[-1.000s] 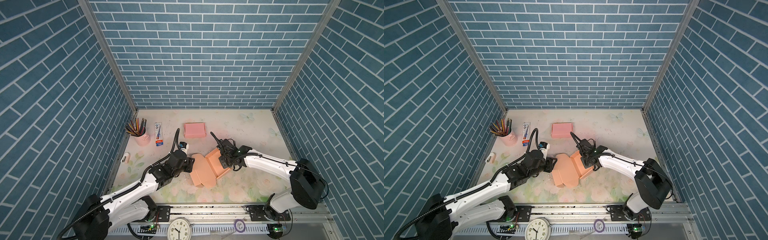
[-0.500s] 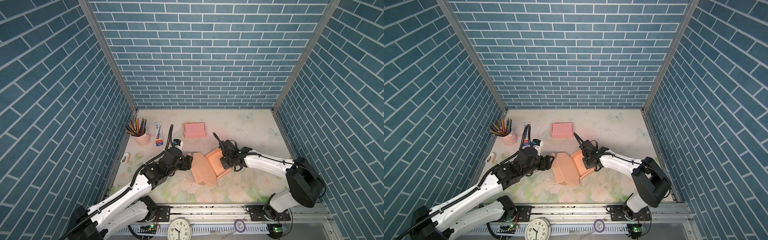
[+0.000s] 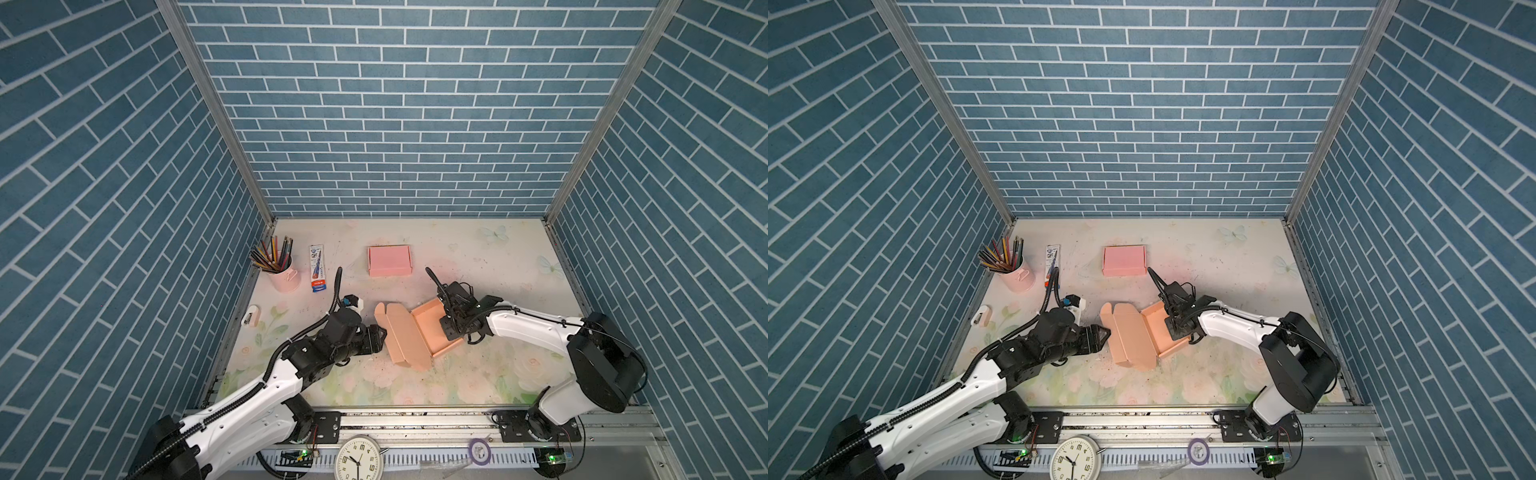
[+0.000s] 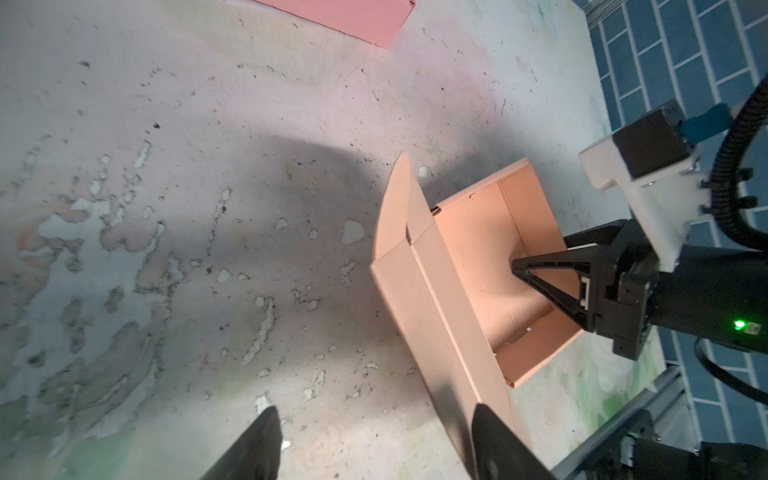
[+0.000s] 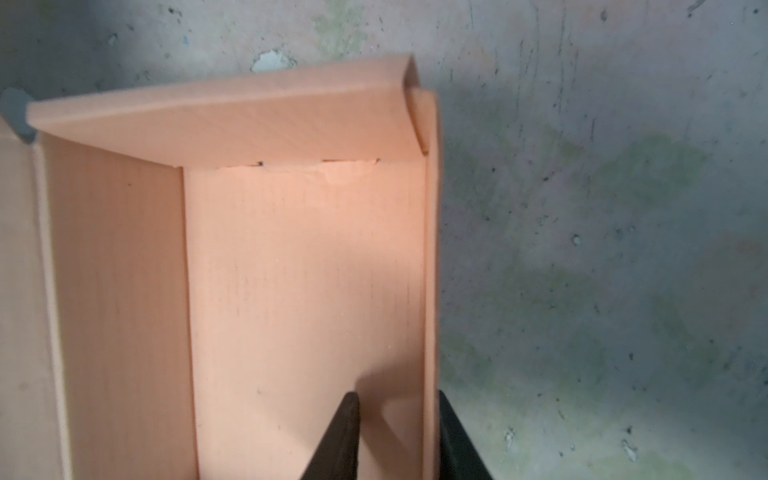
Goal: Fold the paper box
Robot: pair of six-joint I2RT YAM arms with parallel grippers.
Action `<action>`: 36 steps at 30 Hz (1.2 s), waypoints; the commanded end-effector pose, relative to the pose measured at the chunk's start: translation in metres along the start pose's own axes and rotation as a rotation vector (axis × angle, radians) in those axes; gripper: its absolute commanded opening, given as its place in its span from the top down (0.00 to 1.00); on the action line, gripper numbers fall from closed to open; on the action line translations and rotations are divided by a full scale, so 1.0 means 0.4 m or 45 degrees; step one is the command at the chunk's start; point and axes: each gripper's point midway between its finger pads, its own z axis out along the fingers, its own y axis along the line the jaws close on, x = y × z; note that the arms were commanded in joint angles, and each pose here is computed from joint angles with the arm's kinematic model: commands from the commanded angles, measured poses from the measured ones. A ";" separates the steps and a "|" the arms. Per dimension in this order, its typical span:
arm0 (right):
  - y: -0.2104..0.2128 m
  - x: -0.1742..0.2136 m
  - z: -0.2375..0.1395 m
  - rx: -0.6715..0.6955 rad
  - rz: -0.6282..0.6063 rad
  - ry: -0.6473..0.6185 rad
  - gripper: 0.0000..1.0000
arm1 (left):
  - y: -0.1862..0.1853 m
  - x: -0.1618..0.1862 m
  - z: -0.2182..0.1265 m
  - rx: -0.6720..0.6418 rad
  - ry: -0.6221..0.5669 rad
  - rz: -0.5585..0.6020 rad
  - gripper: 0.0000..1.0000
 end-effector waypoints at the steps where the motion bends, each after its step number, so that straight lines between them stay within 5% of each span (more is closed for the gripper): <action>1: -0.003 0.012 0.003 -0.005 0.025 0.016 0.70 | -0.034 -0.009 0.009 0.098 -0.019 -0.076 0.31; 19: 0.000 0.002 -0.018 0.000 0.024 -0.007 0.68 | -0.099 -0.003 0.045 0.195 -0.008 -0.120 0.63; 36: 0.010 -0.031 -0.140 0.003 -0.036 -0.253 0.55 | -0.094 -0.019 0.057 0.157 -0.040 -0.128 0.86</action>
